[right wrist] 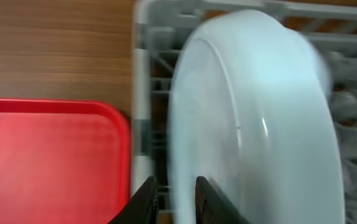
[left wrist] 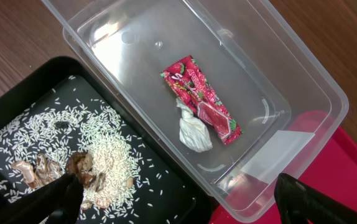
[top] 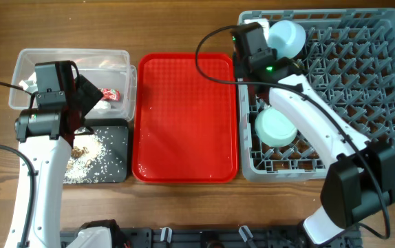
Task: Sort waste into correct bins and load items into the dishwasher rack
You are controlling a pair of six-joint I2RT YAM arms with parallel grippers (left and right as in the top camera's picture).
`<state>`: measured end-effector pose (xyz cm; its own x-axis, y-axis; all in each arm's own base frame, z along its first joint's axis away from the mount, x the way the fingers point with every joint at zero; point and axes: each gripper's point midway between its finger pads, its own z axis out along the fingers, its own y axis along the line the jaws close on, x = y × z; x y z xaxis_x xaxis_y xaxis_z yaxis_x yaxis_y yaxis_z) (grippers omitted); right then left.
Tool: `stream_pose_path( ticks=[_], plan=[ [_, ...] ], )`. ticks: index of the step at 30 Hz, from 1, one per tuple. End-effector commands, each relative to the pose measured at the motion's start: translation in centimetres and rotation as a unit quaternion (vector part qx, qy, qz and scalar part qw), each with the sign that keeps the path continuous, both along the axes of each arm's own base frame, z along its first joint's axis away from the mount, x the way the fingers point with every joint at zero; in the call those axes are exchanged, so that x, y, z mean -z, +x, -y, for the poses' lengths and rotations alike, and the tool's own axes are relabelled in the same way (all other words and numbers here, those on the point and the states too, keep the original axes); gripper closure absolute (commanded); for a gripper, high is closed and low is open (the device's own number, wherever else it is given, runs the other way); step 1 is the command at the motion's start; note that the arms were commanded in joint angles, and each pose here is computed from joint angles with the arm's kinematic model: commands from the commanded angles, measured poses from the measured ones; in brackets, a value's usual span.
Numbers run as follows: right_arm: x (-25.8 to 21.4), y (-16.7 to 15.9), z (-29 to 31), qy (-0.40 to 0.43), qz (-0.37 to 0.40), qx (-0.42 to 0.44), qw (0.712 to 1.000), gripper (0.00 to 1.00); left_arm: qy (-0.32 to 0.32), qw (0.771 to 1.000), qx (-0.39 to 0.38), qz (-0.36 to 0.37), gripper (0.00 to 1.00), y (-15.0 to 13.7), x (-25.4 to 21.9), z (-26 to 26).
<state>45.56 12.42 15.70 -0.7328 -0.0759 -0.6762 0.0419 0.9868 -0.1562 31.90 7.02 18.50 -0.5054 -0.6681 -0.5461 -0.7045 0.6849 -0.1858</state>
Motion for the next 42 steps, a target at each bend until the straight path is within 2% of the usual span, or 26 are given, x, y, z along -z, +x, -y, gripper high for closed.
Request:
stream_pose_path(
  ticks=[1, 8, 15, 19, 22, 23, 25, 26, 27, 32, 42],
  plan=[
    [-0.8, 0.2, 3.6, -0.026, 0.004, 0.045, 0.999, 0.78, 0.008, 1.0, 0.002, 0.009, 0.0, 0.1, -0.8, -0.3],
    [-0.1, -0.3, 6.6, -0.032, -0.021, 0.072, 0.997, 0.74, 0.008, 1.0, 0.002, 0.009, 0.0, 0.1, -0.8, -0.3],
    [-0.1, -0.3, 5.7, -0.011, -0.026, 0.055, 0.998, 0.73, 0.008, 1.0, 0.002, 0.009, 0.0, 0.1, -0.8, -0.3],
    [-3.0, -0.1, 4.6, 0.025, 0.008, 0.033, 0.999, 0.67, 0.008, 1.0, 0.002, 0.009, 0.0, 0.1, -0.8, -0.3],
    [-7.6, -0.7, 3.4, 0.069, 0.051, 0.0, 0.996, 0.61, 0.008, 1.0, 0.002, 0.009, 0.0, 0.1, -0.8, -0.3],
    [-8.7, -1.0, 2.9, 0.076, 0.06, -0.017, 0.995, 0.58, 0.008, 1.0, 0.002, 0.009, 0.0, 0.1, -0.8, -0.3],
    [-11.7, -2.1, 2.1, 0.088, 0.085, -0.063, 0.99, 0.42, 0.008, 1.0, 0.002, 0.009, 0.0, 0.1, -0.8, -0.3],
    [-12.5, -2.5, 1.9, 0.09, 0.092, -0.073, 0.989, 0.27, 0.008, 1.0, 0.002, 0.009, 0.0, 0.1, -0.8, -0.3],
    [-13.4, -3.1, 2.0, 0.092, 0.098, -0.079, 0.988, 0.0, 0.008, 1.0, 0.002, 0.009, 0.0, 0.1, -0.8, -0.3],
    [-15.8, -5.2, 2.6, 0.096, 0.117, -0.08, 0.985, 0.0, 0.008, 1.0, 0.002, 0.009, 0.0, 0.1, -0.8, -0.3],
    [-14.9, -4.8, 2.5, 0.093, 0.106, -0.079, 0.987, 0.0, 0.008, 1.0, 0.002, 0.009, 0.0, 0.1, -0.8, -0.3]
  ],
)
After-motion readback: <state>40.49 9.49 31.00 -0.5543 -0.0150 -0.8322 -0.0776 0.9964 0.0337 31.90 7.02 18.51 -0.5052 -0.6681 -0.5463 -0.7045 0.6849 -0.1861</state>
